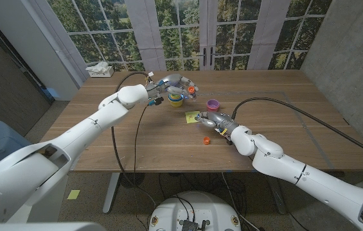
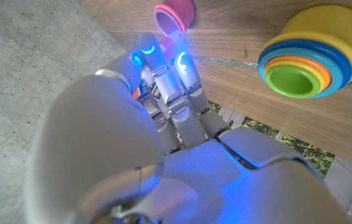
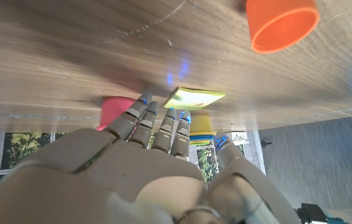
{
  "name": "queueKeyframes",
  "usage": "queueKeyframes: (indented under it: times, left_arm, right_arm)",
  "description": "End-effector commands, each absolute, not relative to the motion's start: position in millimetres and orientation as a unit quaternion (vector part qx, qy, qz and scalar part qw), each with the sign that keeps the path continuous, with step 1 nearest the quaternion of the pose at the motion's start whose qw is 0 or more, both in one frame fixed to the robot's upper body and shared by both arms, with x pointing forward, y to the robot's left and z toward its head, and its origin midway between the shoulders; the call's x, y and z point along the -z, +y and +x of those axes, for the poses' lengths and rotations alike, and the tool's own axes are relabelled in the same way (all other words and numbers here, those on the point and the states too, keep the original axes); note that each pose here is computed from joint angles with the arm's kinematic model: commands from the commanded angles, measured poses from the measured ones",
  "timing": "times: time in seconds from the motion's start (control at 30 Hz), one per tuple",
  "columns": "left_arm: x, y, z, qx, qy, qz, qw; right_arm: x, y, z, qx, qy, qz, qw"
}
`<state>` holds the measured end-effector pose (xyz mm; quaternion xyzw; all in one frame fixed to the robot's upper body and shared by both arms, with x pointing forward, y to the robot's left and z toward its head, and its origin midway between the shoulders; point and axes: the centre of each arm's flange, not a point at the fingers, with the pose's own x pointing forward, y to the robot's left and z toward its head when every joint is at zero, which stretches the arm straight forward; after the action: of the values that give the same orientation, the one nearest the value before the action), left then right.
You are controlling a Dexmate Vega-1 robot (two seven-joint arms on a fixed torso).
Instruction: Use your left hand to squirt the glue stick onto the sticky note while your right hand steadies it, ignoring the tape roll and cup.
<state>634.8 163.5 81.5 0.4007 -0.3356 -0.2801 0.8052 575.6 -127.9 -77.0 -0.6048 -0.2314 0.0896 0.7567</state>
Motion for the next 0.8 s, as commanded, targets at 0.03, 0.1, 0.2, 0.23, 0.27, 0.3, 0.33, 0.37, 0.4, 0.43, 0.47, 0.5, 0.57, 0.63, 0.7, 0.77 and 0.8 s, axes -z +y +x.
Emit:
queueKeyframes:
  times: [0.03,0.1,0.2,0.23,0.27,0.3,0.33,0.37,0.4,0.43,0.47,0.5,0.57,0.63,0.7,0.77,0.8]
  left_arm:
    - [-82.1,165.9,629.0,0.259,-0.338,0.402,0.81]
    - [-81.9,166.1,626.9,0.251,-0.341,0.405,0.81]
    - [-82.2,166.8,624.3,0.243,-0.34,0.412,0.81]
    - [-82.6,167.1,623.5,0.241,-0.339,0.414,0.81]
    - [-82.8,167.6,622.5,0.238,-0.341,0.416,0.809]
    - [-83.1,168.1,621.7,0.236,-0.341,0.417,0.809]
    - [-83.4,168.7,621.4,0.236,-0.34,0.417,0.81]
    - [-83.7,169.7,620.4,0.234,-0.339,0.417,0.81]
    - [-84.1,170.5,619.6,0.232,-0.339,0.419,0.809]
    - [-84.2,171.3,618.8,0.228,-0.34,0.421,0.809]
    - [-84.7,172.1,617.8,0.225,-0.339,0.426,0.808]
    - [-85.0,172.9,616.6,0.22,-0.34,0.431,0.806]
    - [-85.9,174.4,612.9,0.205,-0.343,0.447,0.8]
    - [-86.8,176.2,610.1,0.196,-0.343,0.457,0.797]
    - [-88.1,178.4,607.8,0.19,-0.337,0.463,0.797]
    - [-88.6,181.2,606.6,0.184,-0.337,0.465,0.798]
    - [-88.7,182.5,606.4,0.181,-0.335,0.466,0.799]
  right_arm:
    - [71.6,-136.2,569.5,-0.076,-0.264,-0.564,0.779]
    - [70.5,-136.4,568.5,-0.077,-0.272,-0.554,0.783]
    - [68.8,-138.1,567.9,-0.076,-0.283,-0.534,0.793]
    - [68.2,-138.4,567.4,-0.072,-0.288,-0.533,0.792]
    - [67.2,-139.0,566.7,-0.067,-0.293,-0.531,0.793]
    - [66.3,-139.8,566.2,-0.066,-0.295,-0.524,0.796]
    - [65.8,-140.4,565.4,-0.066,-0.301,-0.518,0.798]
    - [65.2,-140.6,564.5,-0.064,-0.305,-0.516,0.798]
    - [64.6,-140.8,563.9,-0.064,-0.307,-0.514,0.799]
    - [64.2,-140.9,563.6,-0.063,-0.309,-0.512,0.799]
    - [63.9,-141.2,563.5,-0.063,-0.312,-0.507,0.801]
    - [63.5,-141.6,563.4,-0.064,-0.313,-0.502,0.803]
    - [62.9,-142.5,563.5,-0.063,-0.32,-0.491,0.808]
    - [62.0,-143.6,564.8,-0.066,-0.323,-0.477,0.815]
    - [61.8,-144.6,566.3,-0.064,-0.327,-0.465,0.82]
    - [62.1,-146.2,568.6,-0.064,-0.332,-0.447,0.828]
    - [62.2,-146.7,569.8,-0.064,-0.333,-0.44,0.832]
